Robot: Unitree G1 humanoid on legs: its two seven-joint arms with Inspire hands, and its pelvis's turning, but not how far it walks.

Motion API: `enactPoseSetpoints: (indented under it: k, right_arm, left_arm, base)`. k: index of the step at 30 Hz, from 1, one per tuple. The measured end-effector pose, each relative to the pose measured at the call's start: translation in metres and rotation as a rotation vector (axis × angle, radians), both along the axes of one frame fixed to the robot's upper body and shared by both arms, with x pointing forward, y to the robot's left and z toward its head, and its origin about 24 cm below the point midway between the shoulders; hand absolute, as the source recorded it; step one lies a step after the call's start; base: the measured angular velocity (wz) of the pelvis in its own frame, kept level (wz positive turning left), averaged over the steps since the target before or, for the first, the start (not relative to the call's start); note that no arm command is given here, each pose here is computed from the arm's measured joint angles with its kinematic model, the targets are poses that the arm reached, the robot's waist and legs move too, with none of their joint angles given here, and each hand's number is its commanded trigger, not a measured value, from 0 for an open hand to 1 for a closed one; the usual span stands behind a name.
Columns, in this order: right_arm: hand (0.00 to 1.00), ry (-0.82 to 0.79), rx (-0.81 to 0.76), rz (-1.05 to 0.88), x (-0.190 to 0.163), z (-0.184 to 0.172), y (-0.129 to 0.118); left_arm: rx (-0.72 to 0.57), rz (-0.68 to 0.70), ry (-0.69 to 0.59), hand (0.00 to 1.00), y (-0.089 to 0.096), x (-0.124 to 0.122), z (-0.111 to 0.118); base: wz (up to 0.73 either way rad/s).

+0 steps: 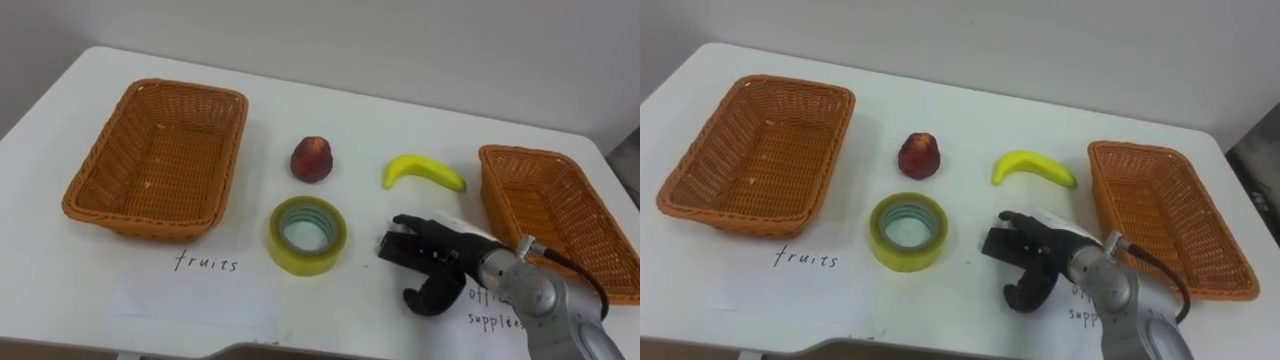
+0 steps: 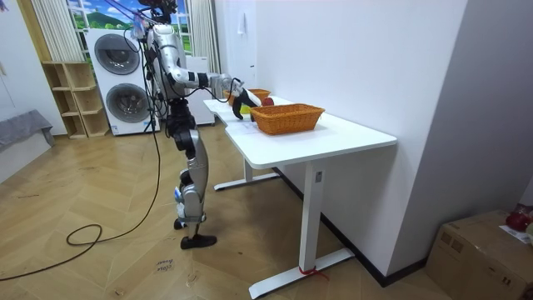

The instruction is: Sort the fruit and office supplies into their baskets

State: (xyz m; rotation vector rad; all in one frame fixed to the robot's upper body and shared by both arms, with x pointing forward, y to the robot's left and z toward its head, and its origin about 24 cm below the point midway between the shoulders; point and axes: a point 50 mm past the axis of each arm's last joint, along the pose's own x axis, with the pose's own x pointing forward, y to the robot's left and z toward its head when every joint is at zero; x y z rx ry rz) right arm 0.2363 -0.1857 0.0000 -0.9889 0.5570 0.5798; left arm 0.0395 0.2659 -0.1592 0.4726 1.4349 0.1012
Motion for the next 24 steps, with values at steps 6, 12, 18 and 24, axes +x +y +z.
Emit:
enactPoseSetpoints:
  k: [6,12,18,24]
  right_arm:
    - [1.00,0.007,-0.003,-0.012,0.000,-0.001,-0.001]
    - [1.00,-0.053,-0.078,-0.032,0.010,0.006,-0.002]
    - [1.00,-0.082,-0.190,-0.033,0.017,0.006,-0.006]
    - [1.00,-0.090,-0.190,-0.049,0.020,0.005,-0.006]
  left_arm:
    - [0.016,-0.002,-0.014,0.00,0.000,0.004,0.000]
    - [0.017,-0.003,-0.025,0.00,-0.003,0.008,0.000]
    - [0.024,-0.004,-0.037,0.00,-0.002,0.012,0.001]
    - [0.030,-0.004,-0.048,0.00,-0.003,0.015,0.001]
  base:
    - [0.00]
    - [0.05]
    - [0.12]
    - [0.01]
